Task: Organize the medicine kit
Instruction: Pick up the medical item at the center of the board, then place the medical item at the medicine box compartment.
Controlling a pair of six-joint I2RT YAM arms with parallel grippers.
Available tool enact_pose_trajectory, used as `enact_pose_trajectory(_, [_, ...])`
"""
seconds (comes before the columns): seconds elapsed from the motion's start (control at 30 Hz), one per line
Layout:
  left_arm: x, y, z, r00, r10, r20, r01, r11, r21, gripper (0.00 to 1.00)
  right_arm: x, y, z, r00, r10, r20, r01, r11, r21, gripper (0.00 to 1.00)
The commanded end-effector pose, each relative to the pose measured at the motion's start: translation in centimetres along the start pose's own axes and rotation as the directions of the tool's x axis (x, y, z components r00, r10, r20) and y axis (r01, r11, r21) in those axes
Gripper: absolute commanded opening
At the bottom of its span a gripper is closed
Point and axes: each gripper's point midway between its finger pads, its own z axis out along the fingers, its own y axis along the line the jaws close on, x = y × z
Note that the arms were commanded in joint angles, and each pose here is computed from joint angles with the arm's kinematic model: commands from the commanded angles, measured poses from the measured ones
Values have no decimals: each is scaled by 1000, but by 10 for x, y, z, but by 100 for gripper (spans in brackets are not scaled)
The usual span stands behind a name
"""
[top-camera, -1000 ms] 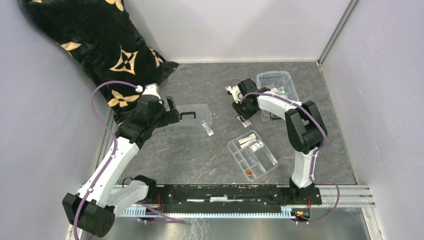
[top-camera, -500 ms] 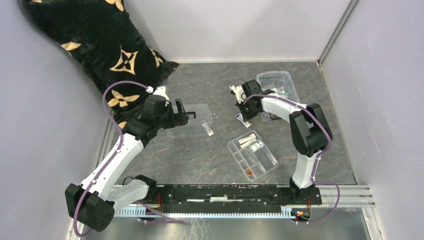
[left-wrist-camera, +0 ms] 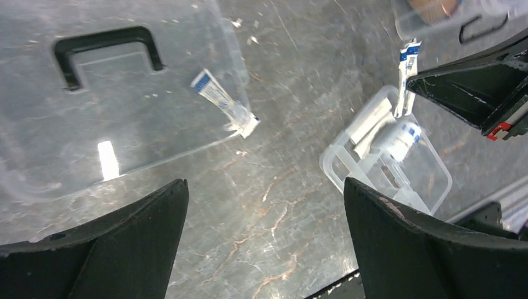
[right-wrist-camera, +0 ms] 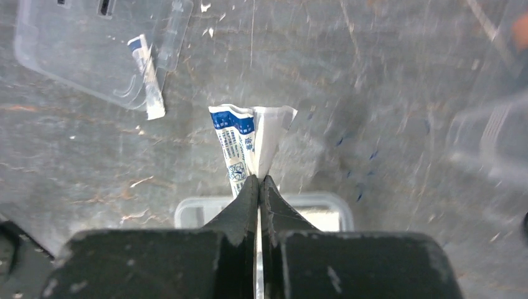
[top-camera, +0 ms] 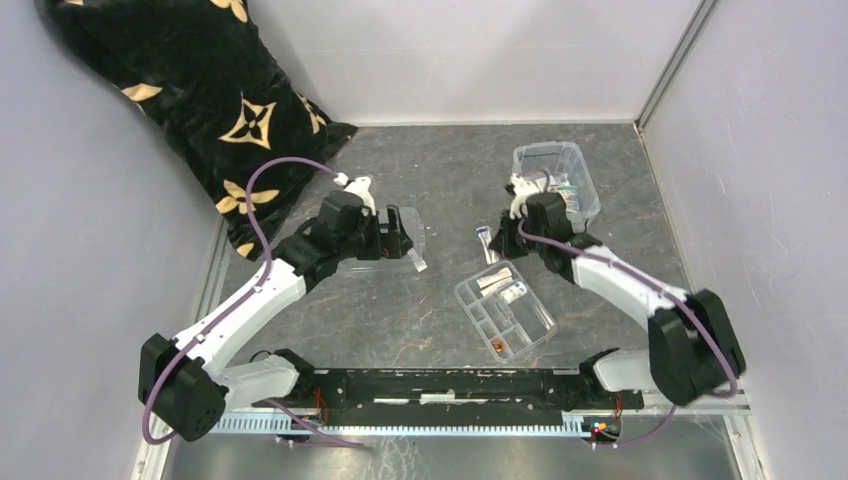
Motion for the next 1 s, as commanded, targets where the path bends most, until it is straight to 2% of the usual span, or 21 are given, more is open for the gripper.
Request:
enact_pose_trajectory(0.0, [-4, -37, 7, 999, 50, 19, -52, 995, 84, 100, -12, 21, -15, 926, 326, 188, -307, 943, -127, 0])
enact_pose_trajectory(0.13, [7, -45, 17, 997, 72, -13, -71, 994, 83, 100, 14, 14, -21, 810, 550, 202, -535, 835, -130, 0])
enact_pose_trajectory(0.27, [9, -44, 20, 997, 77, -11, -77, 995, 64, 100, 38, 2, -32, 640, 712, 290, -710, 692, -133, 0])
enact_pose_trajectory(0.33, [9, -43, 19, 997, 78, -9, -77, 995, 60, 100, 47, -6, -36, 575, 742, 345, -764, 638, -98, 0])
enact_pose_trajectory(0.47, [8, -42, 19, 997, 82, -9, -82, 995, 53, 100, 59, -5, -40, 470, 804, 364, -837, 537, -104, 0])
enact_pose_trajectory(0.7, [11, -40, 20, 996, 85, -18, -84, 996, 40, 100, 63, 2, -35, 393, 855, 339, -876, 460, -144, 0])
enact_pose_trajectory(0.97, [11, -33, 18, 996, 86, -11, -86, 996, 11, 100, 71, 12, -25, 390, 878, 279, -890, 436, -130, 0])
